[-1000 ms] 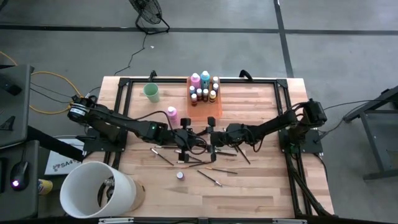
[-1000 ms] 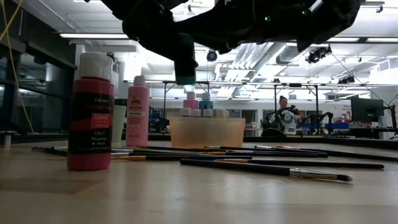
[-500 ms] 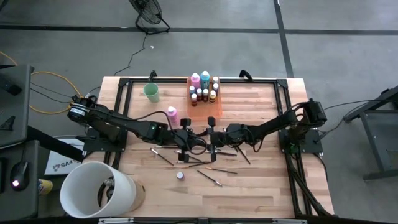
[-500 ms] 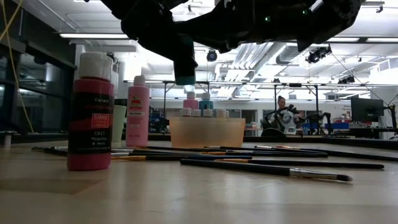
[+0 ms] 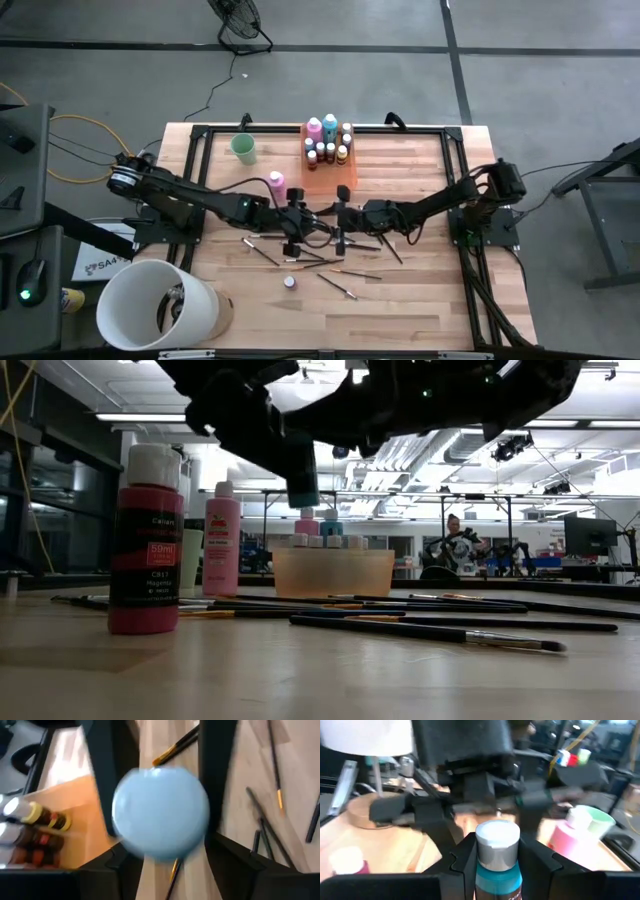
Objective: Pick & Place Paint Supplies
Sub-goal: Put the blue paint bottle into the orange bin
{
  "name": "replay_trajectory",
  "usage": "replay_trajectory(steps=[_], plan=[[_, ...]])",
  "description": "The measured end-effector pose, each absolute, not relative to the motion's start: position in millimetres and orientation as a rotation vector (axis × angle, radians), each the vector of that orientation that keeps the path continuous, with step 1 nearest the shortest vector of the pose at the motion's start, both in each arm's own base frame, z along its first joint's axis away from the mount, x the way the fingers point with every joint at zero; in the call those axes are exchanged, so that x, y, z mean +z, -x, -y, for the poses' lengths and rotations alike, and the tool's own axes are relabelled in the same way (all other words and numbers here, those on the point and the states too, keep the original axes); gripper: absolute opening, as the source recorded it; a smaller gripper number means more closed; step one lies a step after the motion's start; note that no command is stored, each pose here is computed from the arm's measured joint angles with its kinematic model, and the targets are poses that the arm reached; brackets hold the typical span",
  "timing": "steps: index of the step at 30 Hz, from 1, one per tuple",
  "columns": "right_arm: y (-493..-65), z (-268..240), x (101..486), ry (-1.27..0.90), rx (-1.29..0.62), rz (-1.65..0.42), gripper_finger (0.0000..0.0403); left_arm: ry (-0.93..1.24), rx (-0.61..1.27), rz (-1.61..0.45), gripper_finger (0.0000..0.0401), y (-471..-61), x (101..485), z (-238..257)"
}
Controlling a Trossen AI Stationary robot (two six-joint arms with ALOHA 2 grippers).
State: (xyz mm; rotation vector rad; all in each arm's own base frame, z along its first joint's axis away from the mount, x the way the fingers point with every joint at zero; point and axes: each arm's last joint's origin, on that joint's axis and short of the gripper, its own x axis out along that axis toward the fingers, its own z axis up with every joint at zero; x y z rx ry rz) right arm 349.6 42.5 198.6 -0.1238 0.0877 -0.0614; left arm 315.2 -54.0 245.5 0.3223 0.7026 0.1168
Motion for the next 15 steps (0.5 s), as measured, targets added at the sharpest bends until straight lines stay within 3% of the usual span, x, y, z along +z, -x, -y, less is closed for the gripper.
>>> replay_trajectory(steps=[15], plan=[[-343.6, -8.3, 213.7, 0.041, -0.561, -0.029, 0.0108, -0.288, 0.334, -0.741, 0.0192, -288.7, 259.5, 43.9]])
